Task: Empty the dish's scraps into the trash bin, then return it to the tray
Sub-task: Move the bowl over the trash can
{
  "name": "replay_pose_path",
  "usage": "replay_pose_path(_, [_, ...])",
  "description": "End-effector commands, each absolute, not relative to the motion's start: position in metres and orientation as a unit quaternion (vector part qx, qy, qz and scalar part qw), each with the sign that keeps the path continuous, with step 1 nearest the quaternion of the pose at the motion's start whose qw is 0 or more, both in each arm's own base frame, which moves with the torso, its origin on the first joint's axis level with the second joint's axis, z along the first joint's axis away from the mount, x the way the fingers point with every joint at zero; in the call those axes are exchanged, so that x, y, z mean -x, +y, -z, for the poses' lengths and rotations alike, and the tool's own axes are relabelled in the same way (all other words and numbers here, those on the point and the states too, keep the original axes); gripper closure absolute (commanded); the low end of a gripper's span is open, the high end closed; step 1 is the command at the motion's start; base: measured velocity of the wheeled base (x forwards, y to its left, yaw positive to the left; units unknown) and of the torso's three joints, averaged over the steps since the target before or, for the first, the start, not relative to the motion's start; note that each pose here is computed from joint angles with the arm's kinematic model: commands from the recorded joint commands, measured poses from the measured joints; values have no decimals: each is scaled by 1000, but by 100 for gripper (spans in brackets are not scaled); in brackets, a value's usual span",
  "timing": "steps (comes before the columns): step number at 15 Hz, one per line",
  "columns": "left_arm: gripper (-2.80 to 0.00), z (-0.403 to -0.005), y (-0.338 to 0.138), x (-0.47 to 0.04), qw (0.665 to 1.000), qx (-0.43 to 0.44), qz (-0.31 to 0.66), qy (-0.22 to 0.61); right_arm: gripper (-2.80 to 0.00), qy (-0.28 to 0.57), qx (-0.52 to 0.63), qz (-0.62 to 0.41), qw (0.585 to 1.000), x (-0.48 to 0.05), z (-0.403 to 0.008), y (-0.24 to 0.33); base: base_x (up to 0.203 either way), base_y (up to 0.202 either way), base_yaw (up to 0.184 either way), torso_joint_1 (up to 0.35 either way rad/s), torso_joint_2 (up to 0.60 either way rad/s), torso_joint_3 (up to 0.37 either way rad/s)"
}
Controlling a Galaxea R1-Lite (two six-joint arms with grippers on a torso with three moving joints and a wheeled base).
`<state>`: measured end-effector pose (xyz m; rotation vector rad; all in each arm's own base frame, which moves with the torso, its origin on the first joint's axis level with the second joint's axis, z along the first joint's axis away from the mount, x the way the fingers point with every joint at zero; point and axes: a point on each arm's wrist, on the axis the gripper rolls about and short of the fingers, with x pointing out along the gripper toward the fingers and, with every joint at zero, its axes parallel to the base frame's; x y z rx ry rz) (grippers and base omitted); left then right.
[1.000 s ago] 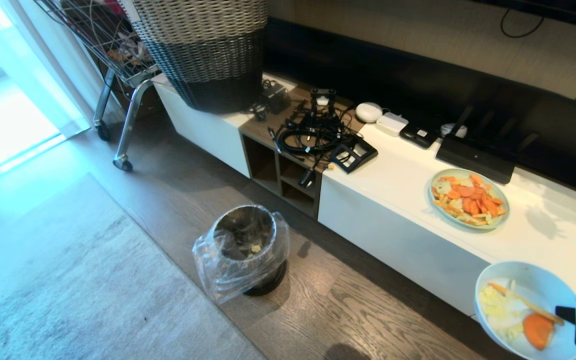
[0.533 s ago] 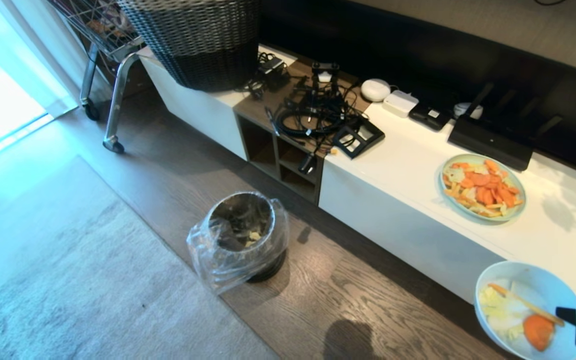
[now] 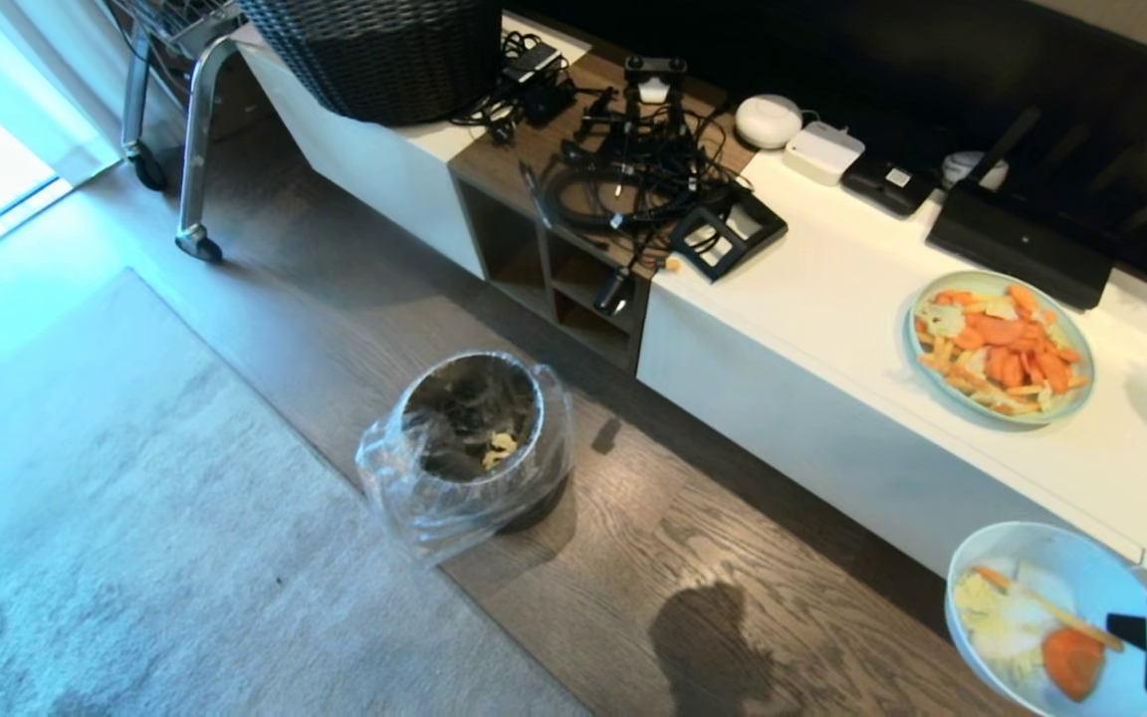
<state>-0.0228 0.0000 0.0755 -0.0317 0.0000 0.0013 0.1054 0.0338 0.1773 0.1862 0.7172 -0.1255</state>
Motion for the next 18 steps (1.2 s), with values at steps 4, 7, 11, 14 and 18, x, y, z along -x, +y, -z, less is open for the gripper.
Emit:
replay_pose_path(4, [0,-76,0,23,1000,16,-1,0,0,351,-92,63,930,-105,-177,34,0,0,0,4,0,-199])
replay_pose_path(7, [0,-76,0,23,1000,16,-1,-1,0,350,-92,63,930,-105,-177,34,0,0,0,1,1,-192])
replay_pose_path(11, [0,-76,0,23,1000,16,-1,-1,0,351,-92,63,930,-105,-177,34,0,0,0,2,0,-97])
replay_pose_path(14, [0,-76,0,23,1000,16,-1,-1,0,348,-93,63,931,-106,-178,34,0,0,0,0,0,0])
replay_pose_path(18, [0,-76,0,23,1000,16,-1,-1,0,335,-95,60,936,-108,-179,35,0,0,0,0,0,0])
